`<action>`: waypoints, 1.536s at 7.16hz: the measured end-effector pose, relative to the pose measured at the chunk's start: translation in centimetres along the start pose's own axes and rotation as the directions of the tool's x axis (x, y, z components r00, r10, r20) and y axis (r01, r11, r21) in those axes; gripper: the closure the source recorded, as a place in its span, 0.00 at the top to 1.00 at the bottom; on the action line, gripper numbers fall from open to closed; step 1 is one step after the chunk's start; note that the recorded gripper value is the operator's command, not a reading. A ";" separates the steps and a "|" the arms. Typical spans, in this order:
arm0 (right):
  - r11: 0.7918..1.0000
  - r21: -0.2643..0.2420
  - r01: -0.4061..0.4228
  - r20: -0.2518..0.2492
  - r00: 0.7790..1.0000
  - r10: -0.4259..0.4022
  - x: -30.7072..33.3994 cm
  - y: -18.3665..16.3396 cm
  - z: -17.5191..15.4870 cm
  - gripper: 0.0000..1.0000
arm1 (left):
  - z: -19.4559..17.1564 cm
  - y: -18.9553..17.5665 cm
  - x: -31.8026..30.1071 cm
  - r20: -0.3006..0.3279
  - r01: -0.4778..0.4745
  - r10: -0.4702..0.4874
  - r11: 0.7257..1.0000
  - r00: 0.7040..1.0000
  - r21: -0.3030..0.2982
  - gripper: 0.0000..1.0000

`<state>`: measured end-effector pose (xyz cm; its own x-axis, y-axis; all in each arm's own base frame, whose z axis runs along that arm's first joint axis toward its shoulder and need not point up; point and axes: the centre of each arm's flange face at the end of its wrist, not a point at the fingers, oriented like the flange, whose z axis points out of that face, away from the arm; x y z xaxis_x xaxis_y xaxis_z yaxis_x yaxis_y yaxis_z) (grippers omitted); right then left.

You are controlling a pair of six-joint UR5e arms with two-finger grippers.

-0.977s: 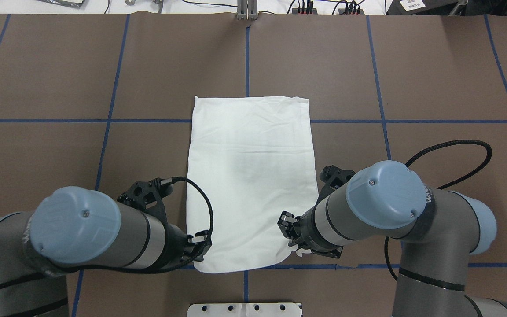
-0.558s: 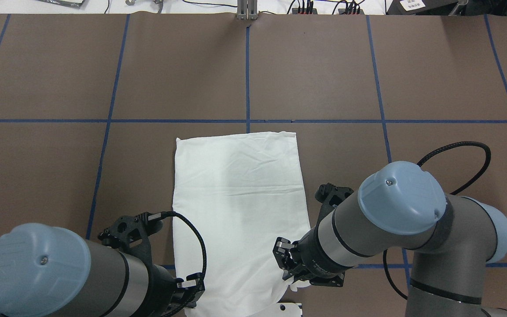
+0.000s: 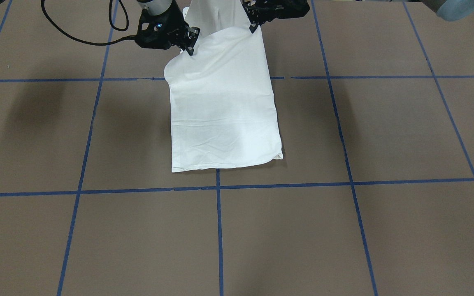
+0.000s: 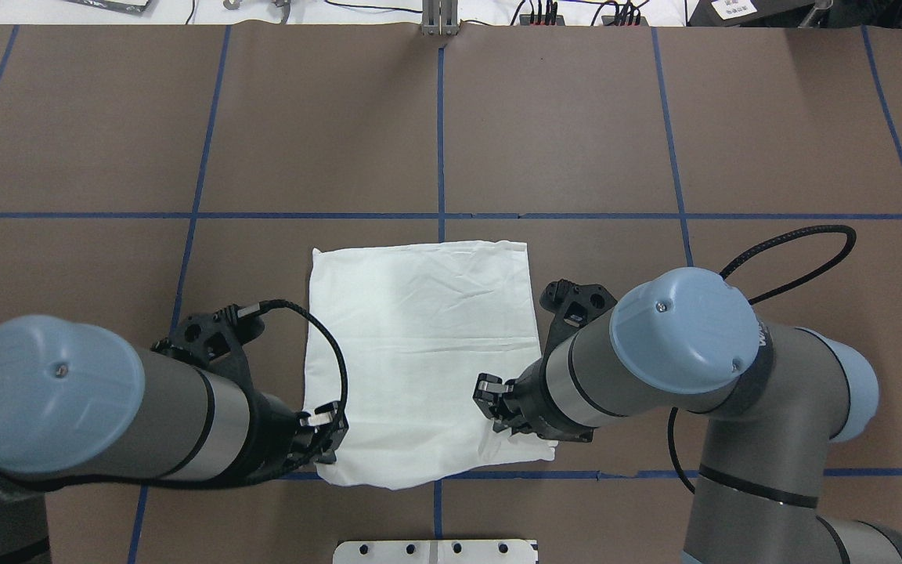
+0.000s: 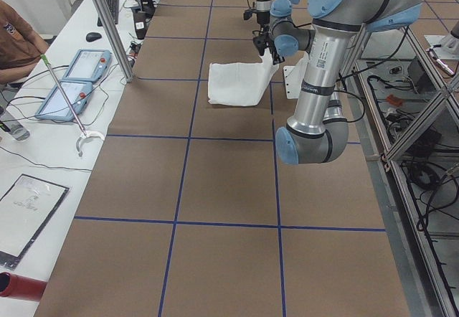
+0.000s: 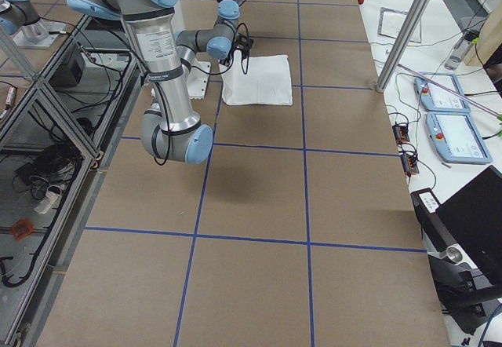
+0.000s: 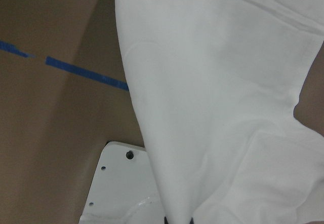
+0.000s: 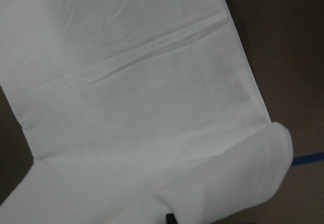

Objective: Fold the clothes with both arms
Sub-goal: 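Lift the near edge with both grippers and fold it away from the robot, then release the shirt and raise the left gripper while the right gripper holds its edge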

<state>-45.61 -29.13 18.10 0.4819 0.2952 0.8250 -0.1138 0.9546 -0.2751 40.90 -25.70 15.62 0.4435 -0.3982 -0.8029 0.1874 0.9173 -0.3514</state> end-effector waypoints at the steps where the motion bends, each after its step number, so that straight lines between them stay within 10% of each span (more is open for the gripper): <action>1: 0.998 0.055 0.032 0.004 0.999 -0.032 -0.9 -3.0 -0.5 0.00 | 0.5 -3.1 1.3 0.003 0.023 -0.023 0.999 1.000 0.047 0.00; 9: 0.975 0.210 0.068 -0.043 0.997 -0.060 -7.9 -19.4 5.0 0.00 | 5.6 -17.4 3.8 -0.014 0.042 -0.040 0.981 0.999 0.191 0.00; 10: 0.976 0.210 0.064 -0.046 0.997 -0.056 -8.3 -19.9 5.6 0.26 | 5.9 -18.1 3.8 -0.011 0.037 -0.035 0.980 0.999 0.197 0.08; 11: 0.976 0.208 0.061 -0.046 0.998 -0.053 -8.8 -20.1 5.8 0.99 | 6.1 -18.5 3.8 -0.012 0.035 -0.033 0.979 0.999 0.200 0.77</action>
<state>-52.61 -50.67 19.27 0.5268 0.2422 0.8148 -0.2622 0.9581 -0.1153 44.51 -44.12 22.00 0.4265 -0.4284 -0.7966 0.3743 0.8854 -0.2757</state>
